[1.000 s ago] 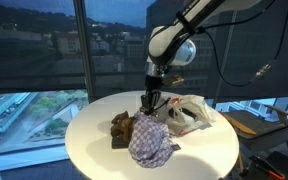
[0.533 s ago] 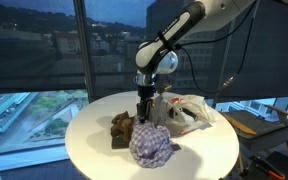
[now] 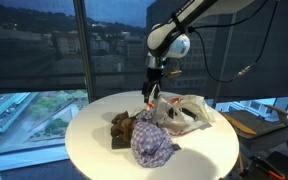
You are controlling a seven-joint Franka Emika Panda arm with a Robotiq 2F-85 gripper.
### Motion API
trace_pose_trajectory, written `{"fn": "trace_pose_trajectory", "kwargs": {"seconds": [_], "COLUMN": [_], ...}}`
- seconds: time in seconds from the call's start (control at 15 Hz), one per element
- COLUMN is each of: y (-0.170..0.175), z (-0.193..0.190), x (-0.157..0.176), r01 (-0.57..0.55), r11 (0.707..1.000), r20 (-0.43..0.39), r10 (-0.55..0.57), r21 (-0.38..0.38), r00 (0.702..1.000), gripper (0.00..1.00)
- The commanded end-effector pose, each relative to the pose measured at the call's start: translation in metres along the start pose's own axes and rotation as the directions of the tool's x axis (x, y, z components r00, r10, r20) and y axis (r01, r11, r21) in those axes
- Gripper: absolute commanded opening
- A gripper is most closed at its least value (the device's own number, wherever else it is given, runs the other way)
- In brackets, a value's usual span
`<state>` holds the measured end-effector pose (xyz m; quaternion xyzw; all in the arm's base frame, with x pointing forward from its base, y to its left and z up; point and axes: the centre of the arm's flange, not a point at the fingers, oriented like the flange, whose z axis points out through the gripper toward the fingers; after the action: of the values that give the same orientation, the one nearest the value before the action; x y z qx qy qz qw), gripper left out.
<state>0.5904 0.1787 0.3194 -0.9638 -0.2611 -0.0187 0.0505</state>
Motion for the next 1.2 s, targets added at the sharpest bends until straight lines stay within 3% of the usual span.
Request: {"fn": "trace_pose_trajectory", "kwargs": {"seconds": [0.0, 0.27, 0.6, 0.8, 1.13], "y": [0.023, 0.054, 0.079, 0.1, 0.112], "z": [-0.028, -0.026, 0.0, 0.019, 0.021], "x": [-0.056, -0.106, -0.151, -0.167, -0.204], "r01": [-0.185, -0.386, -0.574, -0.68, -0.76], "r11": [0.983, 0.922, 0.81, 0.71, 0.555], "r20": [-0.077, -0.118, -0.128, -0.149, -0.235], "r10": [0.184, 0.386, 0.586, 0.703, 0.832], "r21": [-0.008, 0.027, 0.117, 0.181, 0.338], "r00": [0.98, 0.915, 0.8, 0.695, 0.503], "gripper": [1.0, 1.0, 1.0, 1.0, 1.0]}}
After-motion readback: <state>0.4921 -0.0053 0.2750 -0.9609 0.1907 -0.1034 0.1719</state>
